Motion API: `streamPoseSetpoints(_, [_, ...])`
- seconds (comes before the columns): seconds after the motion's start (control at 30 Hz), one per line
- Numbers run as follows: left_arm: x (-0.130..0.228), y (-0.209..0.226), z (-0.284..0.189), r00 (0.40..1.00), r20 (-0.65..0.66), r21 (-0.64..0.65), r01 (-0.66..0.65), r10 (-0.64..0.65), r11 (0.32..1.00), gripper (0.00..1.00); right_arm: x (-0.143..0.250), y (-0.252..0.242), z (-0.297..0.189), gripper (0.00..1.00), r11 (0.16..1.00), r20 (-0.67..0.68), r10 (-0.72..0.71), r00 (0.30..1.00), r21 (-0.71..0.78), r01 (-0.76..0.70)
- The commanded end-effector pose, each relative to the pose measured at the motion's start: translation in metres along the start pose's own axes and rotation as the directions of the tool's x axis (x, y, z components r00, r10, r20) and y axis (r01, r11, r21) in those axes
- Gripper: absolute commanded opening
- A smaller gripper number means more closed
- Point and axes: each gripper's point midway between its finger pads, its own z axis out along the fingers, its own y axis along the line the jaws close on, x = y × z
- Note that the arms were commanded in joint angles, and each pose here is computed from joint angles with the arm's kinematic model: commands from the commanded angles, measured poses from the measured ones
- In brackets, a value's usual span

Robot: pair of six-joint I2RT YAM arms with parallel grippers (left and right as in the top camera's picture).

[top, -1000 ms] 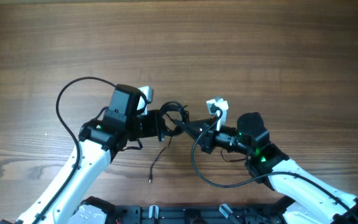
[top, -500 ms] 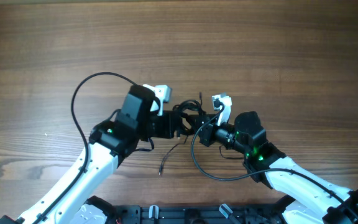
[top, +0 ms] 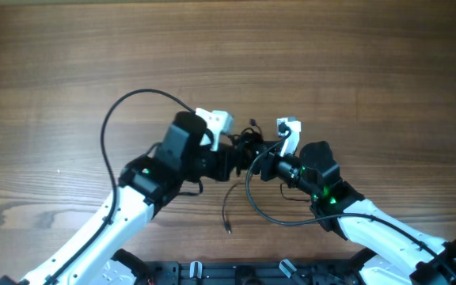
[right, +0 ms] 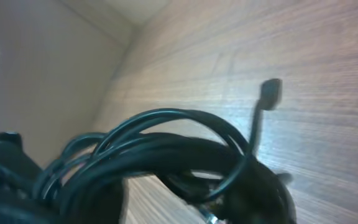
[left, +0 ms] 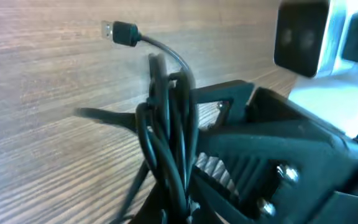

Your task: Untangle cables

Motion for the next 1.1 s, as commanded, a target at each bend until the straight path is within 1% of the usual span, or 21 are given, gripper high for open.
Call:
streamPoseSetpoints(0.0, [-0.013, -0.019, -0.027, 0.999, 0.033, 0.139, -0.016, 0.011, 0.99, 0.04, -0.006, 0.017, 0.0, 0.91, 0.998, 0.009, -0.015, 1.0, -0.064, 0.016])
streamPoseSetpoints(0.03, [-0.02, -0.003, -0.031, 0.998, 0.061, 0.092, 0.013, -0.019, 0.996, 0.04, -0.007, 0.023, -0.002, 1.0, 0.996, 0.005, -0.022, 1.0, -0.087, 0.022])
streamPoseSetpoints(0.13, [-0.029, 0.032, -0.04, 0.99, 0.104, -0.009, 0.097, -0.096, 0.995, 0.04, -0.016, 0.037, -0.01, 1.0, 0.991, 0.037, -0.048, 0.998, -0.125, 0.052])
streamPoseSetpoints(0.23, [-0.04, 0.056, -0.052, 0.973, 0.153, -0.044, 0.182, -0.173, 0.982, 0.04, -0.033, 0.043, -0.02, 1.0, 0.987, 0.097, -0.074, 0.993, -0.137, 0.087])
streamPoseSetpoints(0.4, [-0.05, 0.079, -0.066, 0.953, 0.21, -0.073, 0.239, -0.22, 0.968, 0.04, -0.047, 0.03, -0.027, 1.0, 0.993, 0.132, -0.059, 0.989, -0.096, 0.072])
streamPoseSetpoints(0.47, [-0.049, 0.074, -0.065, 0.958, 0.192, -0.033, 0.222, -0.212, 0.974, 0.04, -0.045, 0.027, -0.027, 1.0, 0.994, 0.12, -0.055, 0.991, -0.084, 0.065])
streamPoseSetpoints(0.5, [-0.048, 0.065, -0.063, 0.97, 0.168, 0.013, 0.177, -0.177, 0.984, 0.04, -0.043, 0.025, -0.026, 0.94, 0.994, 0.113, -0.068, 0.991, -0.076, 0.077])
streamPoseSetpoints(0.53, [-0.045, 0.055, -0.061, 0.98, 0.142, 0.065, 0.129, -0.137, 0.99, 0.04, -0.04, 0.022, -0.026, 0.86, 0.992, 0.105, -0.098, 0.99, -0.064, 0.105])
streamPoseSetpoints(0.57, [-0.041, 0.041, -0.06, 0.991, 0.113, 0.138, 0.063, -0.079, 0.988, 0.04, -0.039, 0.021, -0.026, 0.78, 0.991, 0.099, -0.118, 0.988, -0.056, 0.124])
streamPoseSetpoints(0.63, [-0.032, 0.017, -0.062, 0.996, 0.083, 0.28, -0.061, 0.039, 0.958, 0.04, -0.039, 0.021, -0.026, 0.74, 0.986, 0.102, -0.15, 0.983, -0.053, 0.156])
streamPoseSetpoints(0.67, [-0.028, 0.007, -0.064, 0.993, 0.079, 0.344, -0.108, 0.086, 0.933, 0.04, -0.04, 0.022, -0.026, 0.74, 0.98, 0.111, -0.184, 0.977, -0.054, 0.191])
streamPoseSetpoints(0.7, [-0.025, 0.002, -0.064, 0.991, 0.077, 0.38, -0.133, 0.112, 0.915, 0.04, -0.041, 0.023, -0.026, 0.76, 0.973, 0.117, -0.216, 0.969, -0.053, 0.223])
streamPoseSetpoints(0.73, [-0.024, 0.002, -0.063, 0.991, 0.07, 0.394, -0.132, 0.113, 0.91, 0.04, -0.042, 0.024, -0.026, 0.85, 0.967, 0.123, -0.242, 0.963, -0.053, 0.249])
streamPoseSetpoints(0.8, [-0.022, 0.006, -0.059, 0.994, 0.051, 0.394, -0.11, 0.098, 0.912, 0.04, -0.048, 0.021, -0.029, 0.94, 0.965, 0.14, -0.252, 0.957, -0.039, 0.26])
streamPoseSetpoints(0.87, [-0.021, 0.008, -0.056, 0.996, 0.037, 0.394, -0.093, 0.085, 0.914, 0.04, -0.055, 0.017, -0.032, 0.99, 0.967, 0.154, -0.248, 0.957, -0.027, 0.255])
streamPoseSetpoints(0.9, [-0.021, 0.009, -0.055, 0.996, 0.035, 0.394, -0.09, 0.083, 0.915, 0.04, -0.058, 0.014, -0.035, 1.0, 0.968, 0.161, -0.241, 0.957, -0.025, 0.248])
streamPoseSetpoints(0.93, [-0.022, 0.01, -0.055, 0.996, 0.036, 0.393, -0.091, 0.083, 0.915, 0.04, -0.063, 0.012, -0.038, 1.0, 0.977, 0.167, -0.202, 0.965, -0.032, 0.21])
streamPoseSetpoints(0.97, [-0.024, 0.011, -0.054, 0.995, 0.048, 0.384, -0.101, 0.09, 0.918, 0.04, -0.066, 0.01, -0.042, 1.0, 0.991, 0.158, -0.107, 0.982, -0.063, 0.118])
streamPoseSetpoints(1.0, [-0.027, 0.014, -0.053, 0.995, 0.056, 0.366, -0.099, 0.084, 0.925, 0.04, -0.066, 0.011, -0.045, 1.0, 0.994, 0.141, -0.045, 0.989, -0.093, 0.059])
streamPoseSetpoints(1.03, [-0.033, 0.019, -0.052, 0.996, 0.067, 0.334, -0.079, 0.059, 0.939, 0.04, -0.061, 0.015, -0.047, 1.0, 0.989, 0.093, 0.025, 0.995, -0.146, -0.011])
streamPoseSetpoints(1.07, [-0.04, 0.026, -0.05, 0.997, 0.08, 0.29, -0.04, 0.017, 0.956, 0.04, -0.057, 0.02, -0.049, 1.0, 0.984, 0.06, 0.041, 0.997, -0.176, -0.03])
